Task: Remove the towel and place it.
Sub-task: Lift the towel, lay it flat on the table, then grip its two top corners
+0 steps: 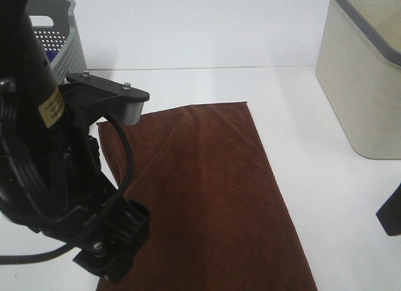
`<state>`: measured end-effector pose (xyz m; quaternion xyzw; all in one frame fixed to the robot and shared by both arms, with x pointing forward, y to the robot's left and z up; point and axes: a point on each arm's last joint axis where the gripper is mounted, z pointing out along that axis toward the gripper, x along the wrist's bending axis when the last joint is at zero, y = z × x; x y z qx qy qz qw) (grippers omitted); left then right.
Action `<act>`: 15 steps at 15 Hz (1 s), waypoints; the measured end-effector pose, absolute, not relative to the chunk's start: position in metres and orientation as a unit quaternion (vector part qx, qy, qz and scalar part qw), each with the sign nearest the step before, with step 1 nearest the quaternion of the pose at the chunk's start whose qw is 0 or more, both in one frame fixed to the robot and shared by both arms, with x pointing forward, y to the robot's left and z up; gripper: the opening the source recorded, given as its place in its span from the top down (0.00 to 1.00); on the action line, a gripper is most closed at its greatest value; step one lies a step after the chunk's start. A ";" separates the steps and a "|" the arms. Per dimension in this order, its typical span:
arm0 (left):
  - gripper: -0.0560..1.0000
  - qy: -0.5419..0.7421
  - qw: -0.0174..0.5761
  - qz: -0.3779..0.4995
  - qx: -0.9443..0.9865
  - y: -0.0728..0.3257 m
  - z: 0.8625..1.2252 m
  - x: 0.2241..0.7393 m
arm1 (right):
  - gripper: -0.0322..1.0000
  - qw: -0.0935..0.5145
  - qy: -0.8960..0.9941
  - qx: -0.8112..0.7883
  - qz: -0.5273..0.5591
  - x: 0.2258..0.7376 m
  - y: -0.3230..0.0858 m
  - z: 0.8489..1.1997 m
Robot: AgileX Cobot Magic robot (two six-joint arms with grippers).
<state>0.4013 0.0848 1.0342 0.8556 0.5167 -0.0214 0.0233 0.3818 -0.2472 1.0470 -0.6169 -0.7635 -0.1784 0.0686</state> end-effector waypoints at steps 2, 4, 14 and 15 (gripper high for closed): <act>0.09 0.511 0.026 -0.001 0.859 0.086 1.034 0.405 | 0.31 0.057 -0.760 -0.619 -0.191 0.385 -0.247 1.048; 0.13 0.513 0.054 0.034 0.856 0.087 1.035 0.415 | 0.34 0.034 -0.746 -0.625 -0.228 0.394 -0.245 1.049; 0.25 0.615 0.272 0.124 0.730 0.133 1.048 0.513 | 0.41 -0.031 -0.747 -0.604 -0.278 0.521 -0.229 1.093; 0.25 0.618 0.267 0.126 0.729 0.135 1.044 0.522 | 0.42 -0.031 -0.751 -0.599 -0.277 0.538 -0.226 1.092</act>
